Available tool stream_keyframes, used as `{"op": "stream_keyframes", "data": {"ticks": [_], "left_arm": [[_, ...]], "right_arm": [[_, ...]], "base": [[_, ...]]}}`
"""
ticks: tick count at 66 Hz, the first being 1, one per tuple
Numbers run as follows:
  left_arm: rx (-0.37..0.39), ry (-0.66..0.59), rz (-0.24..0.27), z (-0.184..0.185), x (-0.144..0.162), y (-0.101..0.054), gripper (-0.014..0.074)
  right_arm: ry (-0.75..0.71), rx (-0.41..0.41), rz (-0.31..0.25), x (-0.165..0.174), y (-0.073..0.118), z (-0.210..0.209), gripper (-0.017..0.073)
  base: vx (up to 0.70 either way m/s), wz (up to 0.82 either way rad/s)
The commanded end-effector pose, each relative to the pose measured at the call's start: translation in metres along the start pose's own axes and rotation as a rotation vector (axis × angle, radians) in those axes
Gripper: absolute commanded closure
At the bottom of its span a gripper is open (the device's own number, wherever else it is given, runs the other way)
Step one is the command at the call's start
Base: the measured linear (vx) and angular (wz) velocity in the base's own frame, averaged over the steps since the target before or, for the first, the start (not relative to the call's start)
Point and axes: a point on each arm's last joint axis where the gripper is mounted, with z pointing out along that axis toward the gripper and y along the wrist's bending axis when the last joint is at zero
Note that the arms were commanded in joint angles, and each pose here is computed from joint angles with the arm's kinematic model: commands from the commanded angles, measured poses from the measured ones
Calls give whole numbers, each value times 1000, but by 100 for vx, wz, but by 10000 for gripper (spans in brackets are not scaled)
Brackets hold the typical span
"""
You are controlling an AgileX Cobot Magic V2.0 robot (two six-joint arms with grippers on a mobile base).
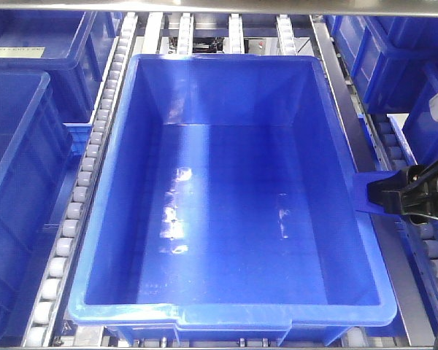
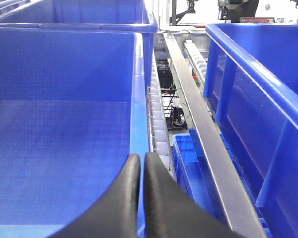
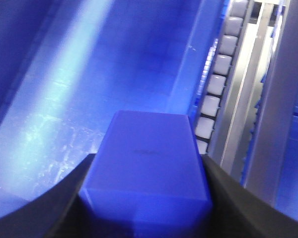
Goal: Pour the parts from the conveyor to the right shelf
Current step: 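Lower the block into the bin with the right gripper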
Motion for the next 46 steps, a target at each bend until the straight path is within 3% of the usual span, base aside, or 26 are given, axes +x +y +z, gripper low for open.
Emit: {"op": "stream_keyframes", "data": {"ticks": [1, 14, 23, 34, 46], "left_arm": [[0, -82, -17, 0, -13, 0, 600], [0, -82, -17, 0, -13, 0, 600], [0, -82, -17, 0, -13, 0, 600], [0, -82, -17, 0, -13, 0, 600], [0, -82, -17, 0, -13, 0, 600]], "right_arm": [[-101, -25, 24, -14, 4, -10, 561], [-61, 0, 28, -15, 9, 5, 561], [10, 44, -16, -25, 24, 23, 561], [73, -4, -68, -47, 49, 52, 561], [252, -50, -138, -60, 75, 94, 561]], "base": [[0, 0], [0, 0], [0, 0], [0, 0], [0, 0]]}}
